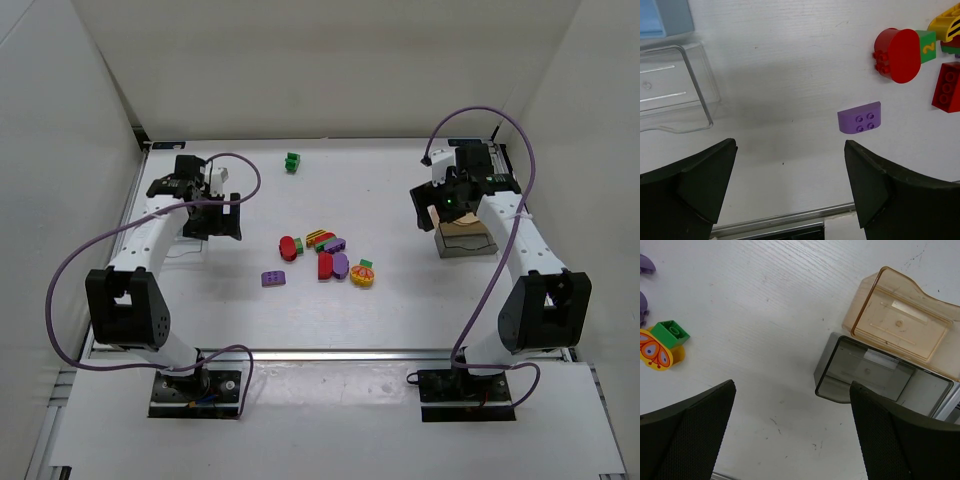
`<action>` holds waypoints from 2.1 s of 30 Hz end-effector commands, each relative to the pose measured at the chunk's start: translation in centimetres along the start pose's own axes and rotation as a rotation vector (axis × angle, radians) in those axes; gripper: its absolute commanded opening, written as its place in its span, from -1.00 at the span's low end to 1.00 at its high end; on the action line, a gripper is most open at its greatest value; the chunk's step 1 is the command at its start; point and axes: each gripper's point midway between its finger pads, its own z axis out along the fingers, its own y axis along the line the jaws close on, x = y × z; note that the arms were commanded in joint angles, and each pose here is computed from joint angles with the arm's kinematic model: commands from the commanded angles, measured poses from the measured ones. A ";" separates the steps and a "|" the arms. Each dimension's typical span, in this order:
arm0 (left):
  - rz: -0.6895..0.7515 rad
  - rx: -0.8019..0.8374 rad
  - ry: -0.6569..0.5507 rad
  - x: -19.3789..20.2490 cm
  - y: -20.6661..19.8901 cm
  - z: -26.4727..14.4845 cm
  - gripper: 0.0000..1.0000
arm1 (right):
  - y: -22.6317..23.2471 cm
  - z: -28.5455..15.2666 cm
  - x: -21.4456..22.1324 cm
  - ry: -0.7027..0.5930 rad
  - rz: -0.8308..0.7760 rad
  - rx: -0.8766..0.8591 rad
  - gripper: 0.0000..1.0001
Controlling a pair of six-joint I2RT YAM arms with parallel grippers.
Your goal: Sort the legos into containers by color
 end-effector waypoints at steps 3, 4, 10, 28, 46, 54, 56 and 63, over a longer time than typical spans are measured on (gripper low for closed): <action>0.069 0.086 -0.064 -0.9 -1.6 -1.8 0.99 | -0.5 -1.2 -1.6 -0.053 0.014 0.009 0.97; 0.082 0.106 -0.066 -0.9 -1.9 -1.9 0.99 | -0.7 -1.3 -1.6 -0.052 0.035 0.031 0.98; 0.253 0.235 -0.092 -0.4 -5.2 -3.6 0.99 | -1.4 -1.3 -1.6 -0.056 0.072 0.070 0.98; 0.998 0.434 0.001 7.8 -14.4 -0.5 0.82 | 1.0 -2.0 -2.1 -0.064 -0.042 -0.093 0.84; 1.347 0.366 -0.158 7.0 -13.8 6.7 0.82 | 1.7 -2.3 -0.7 -0.017 -0.073 -0.130 0.88; 1.360 0.396 -0.110 7.6 -13.8 8.4 0.82 | 1.5 -2.2 -0.5 -0.005 -0.082 -0.127 0.88; 1.346 0.394 -0.097 7.6 -13.3 8.7 0.82 | 1.5 -2.2 -0.4 0.000 -0.086 -0.127 0.88; 1.296 0.367 -0.066 6.8 -11.5 9.8 0.82 | 1.4 -1.8 -0.2 0.011 -0.085 -0.129 0.89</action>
